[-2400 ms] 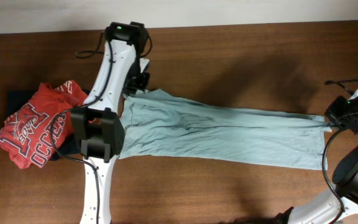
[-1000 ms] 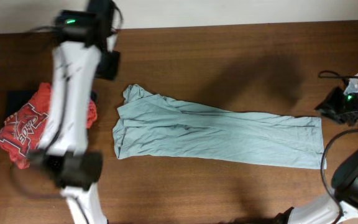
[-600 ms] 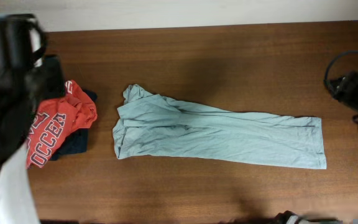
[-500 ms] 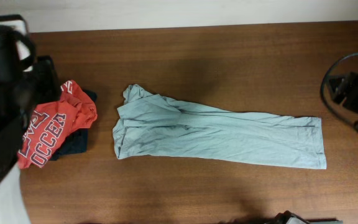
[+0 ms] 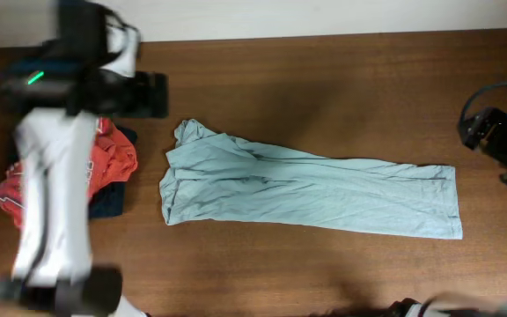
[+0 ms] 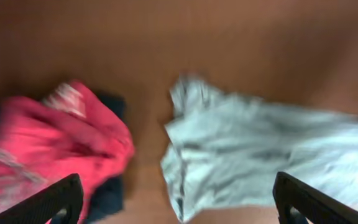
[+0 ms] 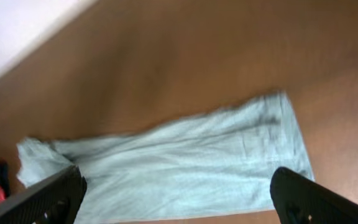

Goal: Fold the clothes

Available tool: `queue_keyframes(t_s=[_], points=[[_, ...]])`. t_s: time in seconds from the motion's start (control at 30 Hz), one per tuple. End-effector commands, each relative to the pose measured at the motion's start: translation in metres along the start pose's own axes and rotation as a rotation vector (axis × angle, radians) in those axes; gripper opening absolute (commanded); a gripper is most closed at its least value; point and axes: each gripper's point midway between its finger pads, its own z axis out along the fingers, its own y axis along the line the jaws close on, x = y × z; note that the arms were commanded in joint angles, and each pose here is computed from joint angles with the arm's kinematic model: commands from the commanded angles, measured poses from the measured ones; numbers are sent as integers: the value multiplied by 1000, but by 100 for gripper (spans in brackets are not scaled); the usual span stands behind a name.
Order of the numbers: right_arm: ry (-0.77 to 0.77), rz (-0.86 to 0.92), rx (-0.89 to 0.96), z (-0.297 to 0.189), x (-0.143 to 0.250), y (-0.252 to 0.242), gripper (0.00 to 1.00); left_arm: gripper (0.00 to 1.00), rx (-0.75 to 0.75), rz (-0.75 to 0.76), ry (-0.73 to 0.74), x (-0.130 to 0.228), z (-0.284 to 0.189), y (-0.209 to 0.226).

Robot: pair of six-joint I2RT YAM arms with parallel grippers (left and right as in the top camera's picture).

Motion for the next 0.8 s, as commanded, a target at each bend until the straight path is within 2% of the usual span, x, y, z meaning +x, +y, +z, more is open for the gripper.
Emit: queue_keyframes(t_s=[0.0, 0.13, 0.3, 0.4, 0.43, 0.5, 0.77], points=[[145, 63, 65, 36, 12, -43, 99, 96, 69, 21, 158, 21, 58, -11], [290, 170, 86, 75, 28, -94, 99, 96, 124, 41, 271, 38, 105, -17], [408, 284, 81, 112, 49, -141, 100, 96, 159, 50, 351, 50, 134, -21], [479, 313, 59, 136, 65, -159, 92, 96, 174, 61, 340, 48, 137, -24], [491, 301, 43, 142, 68, -160, 86, 96, 173, 61, 335, 46, 137, -24], [502, 295, 35, 154, 71, -167, 83, 97, 174, 62, 327, 45, 138, -24], [507, 217, 5, 175, 76, -177, 82, 97, 173, 61, 325, 44, 138, -23]])
